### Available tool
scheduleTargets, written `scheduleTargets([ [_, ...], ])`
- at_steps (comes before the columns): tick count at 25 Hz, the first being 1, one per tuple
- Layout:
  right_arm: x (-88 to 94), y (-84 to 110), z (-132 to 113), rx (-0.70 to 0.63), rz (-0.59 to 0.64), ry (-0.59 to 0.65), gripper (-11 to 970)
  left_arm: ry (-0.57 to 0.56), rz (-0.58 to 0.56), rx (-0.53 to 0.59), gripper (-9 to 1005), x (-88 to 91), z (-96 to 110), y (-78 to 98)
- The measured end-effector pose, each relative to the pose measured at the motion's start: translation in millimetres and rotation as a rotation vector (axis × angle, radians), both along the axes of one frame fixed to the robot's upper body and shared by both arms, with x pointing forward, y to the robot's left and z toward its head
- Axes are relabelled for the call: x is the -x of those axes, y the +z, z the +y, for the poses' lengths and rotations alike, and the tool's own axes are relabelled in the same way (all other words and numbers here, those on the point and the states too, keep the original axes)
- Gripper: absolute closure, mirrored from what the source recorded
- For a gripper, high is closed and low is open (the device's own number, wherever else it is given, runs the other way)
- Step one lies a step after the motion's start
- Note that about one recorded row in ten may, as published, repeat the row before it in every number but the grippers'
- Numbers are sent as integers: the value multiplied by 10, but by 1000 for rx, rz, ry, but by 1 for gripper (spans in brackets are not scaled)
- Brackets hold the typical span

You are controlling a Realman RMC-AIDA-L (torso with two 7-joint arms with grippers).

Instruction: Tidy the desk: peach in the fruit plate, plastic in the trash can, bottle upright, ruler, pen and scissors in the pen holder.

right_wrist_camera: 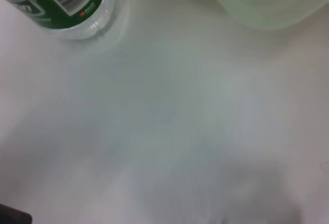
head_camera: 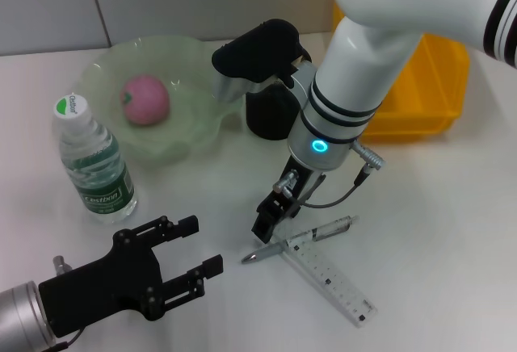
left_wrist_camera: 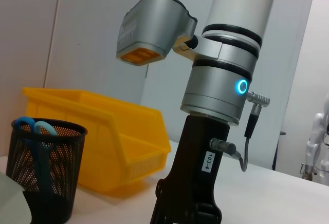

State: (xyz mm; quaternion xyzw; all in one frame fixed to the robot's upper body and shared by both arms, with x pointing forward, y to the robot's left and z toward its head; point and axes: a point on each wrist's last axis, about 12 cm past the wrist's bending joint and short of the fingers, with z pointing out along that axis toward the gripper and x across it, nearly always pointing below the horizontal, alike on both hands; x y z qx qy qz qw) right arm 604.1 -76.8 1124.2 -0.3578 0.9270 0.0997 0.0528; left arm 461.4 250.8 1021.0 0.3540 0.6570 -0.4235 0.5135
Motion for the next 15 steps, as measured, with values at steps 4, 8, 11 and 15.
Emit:
scheduleTargets([
  [4,5,8,11,-4,2,0,329,-1,-1,2,327,2,-1,2],
  [8,11,5,7,-2,8,0,485,-2,0,4,327,10,1,2],
  [11,13,4,5,-1,9,0,548,-1,2,5,327,17,5,-1],
  [15,17,3,5,1,11,2,596,0,4,9,327,36,11,-5],
])
